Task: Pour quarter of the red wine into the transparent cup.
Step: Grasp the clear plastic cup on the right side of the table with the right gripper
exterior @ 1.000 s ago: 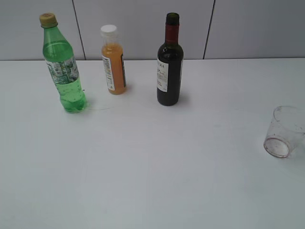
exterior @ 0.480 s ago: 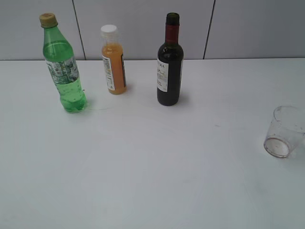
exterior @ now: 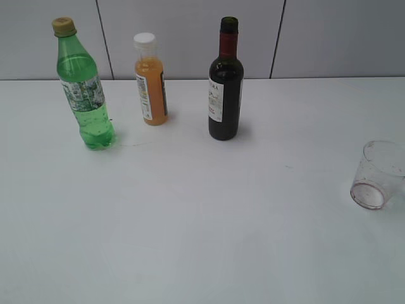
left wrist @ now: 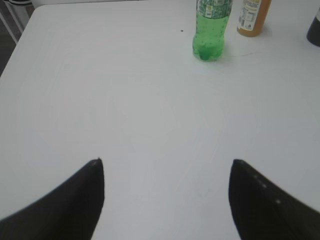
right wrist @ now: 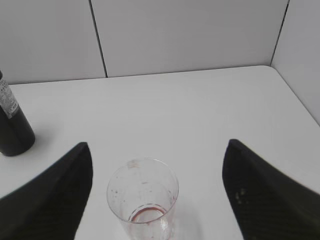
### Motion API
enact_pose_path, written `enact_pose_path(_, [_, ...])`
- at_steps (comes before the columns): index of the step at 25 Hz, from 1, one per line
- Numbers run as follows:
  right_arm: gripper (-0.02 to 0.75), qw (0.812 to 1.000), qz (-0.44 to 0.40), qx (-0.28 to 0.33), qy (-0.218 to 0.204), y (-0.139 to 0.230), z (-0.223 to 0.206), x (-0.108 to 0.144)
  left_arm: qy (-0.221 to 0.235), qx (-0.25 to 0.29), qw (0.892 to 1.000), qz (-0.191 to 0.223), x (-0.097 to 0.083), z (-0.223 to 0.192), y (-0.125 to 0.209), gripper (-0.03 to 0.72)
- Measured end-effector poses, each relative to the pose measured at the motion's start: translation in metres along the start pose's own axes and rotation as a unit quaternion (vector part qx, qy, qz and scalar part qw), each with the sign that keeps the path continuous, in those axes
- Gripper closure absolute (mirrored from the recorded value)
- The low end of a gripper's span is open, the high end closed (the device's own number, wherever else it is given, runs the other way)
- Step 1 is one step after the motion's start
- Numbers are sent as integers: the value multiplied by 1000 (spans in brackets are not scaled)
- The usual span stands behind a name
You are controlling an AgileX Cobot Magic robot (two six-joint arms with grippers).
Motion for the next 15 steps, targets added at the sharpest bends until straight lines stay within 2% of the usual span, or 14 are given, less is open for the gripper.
enact_pose_path(4, [101, 1000, 13, 22, 0, 12, -10, 0, 0, 0, 1000, 0, 0, 0, 0, 103])
enact_pose_path(8, [101, 999, -22, 44, 1, 30, -17, 1, 0, 0, 1000, 0, 0, 0, 0, 103])
enact_pose_path(12, [102, 999, 1, 22, -34, 42, -15, 17, 0, 0, 1000, 0, 0, 0, 0, 103])
enact_pose_path(15, [103, 998, 5, 36, -52, 60, -13, 26, 0, 0, 1000, 0, 0, 0, 0, 103])
Point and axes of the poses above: a point on each arm's last joint axis where the gripper is mounted, z pointing back along that axis away from the gripper, x along the wrist's bending axis when the last joint is at zero, y = z × x, the point moved 8 cm from there along -z, pointing out along that axis toward the gripper, and after that the axes turned 4 degrees about z, right-handed, at the moved point
